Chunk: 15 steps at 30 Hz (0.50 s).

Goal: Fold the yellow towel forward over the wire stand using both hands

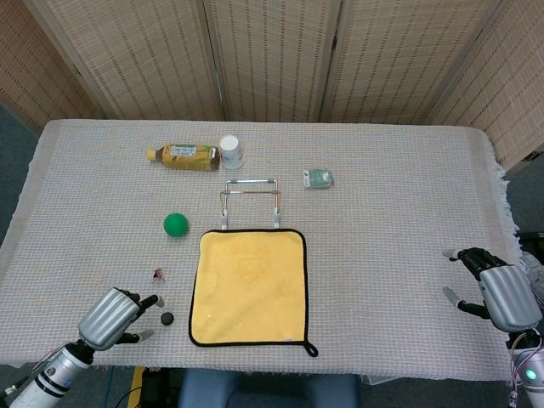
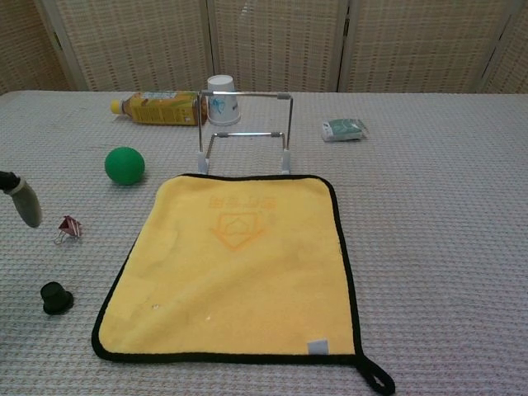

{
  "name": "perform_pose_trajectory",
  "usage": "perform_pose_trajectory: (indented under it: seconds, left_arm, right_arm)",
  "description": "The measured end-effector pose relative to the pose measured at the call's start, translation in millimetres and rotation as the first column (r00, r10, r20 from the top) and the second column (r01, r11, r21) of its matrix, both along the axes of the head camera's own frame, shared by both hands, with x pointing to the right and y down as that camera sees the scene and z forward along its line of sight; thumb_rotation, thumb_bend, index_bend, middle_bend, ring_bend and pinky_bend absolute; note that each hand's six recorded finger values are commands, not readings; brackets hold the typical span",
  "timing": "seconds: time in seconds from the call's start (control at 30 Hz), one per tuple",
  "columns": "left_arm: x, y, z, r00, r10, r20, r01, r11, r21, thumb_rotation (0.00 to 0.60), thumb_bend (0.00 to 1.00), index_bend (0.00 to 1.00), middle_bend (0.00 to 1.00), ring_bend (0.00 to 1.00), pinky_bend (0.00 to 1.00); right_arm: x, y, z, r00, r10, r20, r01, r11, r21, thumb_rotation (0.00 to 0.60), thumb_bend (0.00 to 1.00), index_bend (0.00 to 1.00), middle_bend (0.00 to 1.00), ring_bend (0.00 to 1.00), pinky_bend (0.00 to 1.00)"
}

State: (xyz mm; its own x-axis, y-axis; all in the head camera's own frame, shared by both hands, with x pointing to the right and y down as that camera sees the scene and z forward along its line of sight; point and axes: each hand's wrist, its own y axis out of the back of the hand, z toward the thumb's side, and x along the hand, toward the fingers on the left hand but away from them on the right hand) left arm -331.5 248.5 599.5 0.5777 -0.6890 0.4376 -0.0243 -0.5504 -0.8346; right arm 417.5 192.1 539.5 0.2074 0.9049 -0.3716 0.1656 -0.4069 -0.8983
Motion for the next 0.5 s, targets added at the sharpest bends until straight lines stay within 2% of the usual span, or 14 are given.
perform_pose_trajectory:
  seconds: [0.33,0.5]
  left_arm:
    - [25.5,25.5,36.0,0.994,0.101,0.044,-0.097,0.992,-0.074,0.6,0.16,0.45,1.0,0.83,0.88]
    - [35.9,34.6,46.8,0.993,0.114,0.039,-0.109,0.989,-0.105,0.6,0.16,0.45,1.0,0.83,0.88]
  right_arm:
    - [-1.6,1.9,6.0,1.0,-0.002,0.001,0.002,1.0,-0.017,0.6,0.24,0.27,0.37,0.33,0.47]
    - [-2.4,1.7,7.4,1.0,-0.006,0.0,0.006,1.0,-0.019,0.6,0.24,0.27,0.37,0.33,0.47]
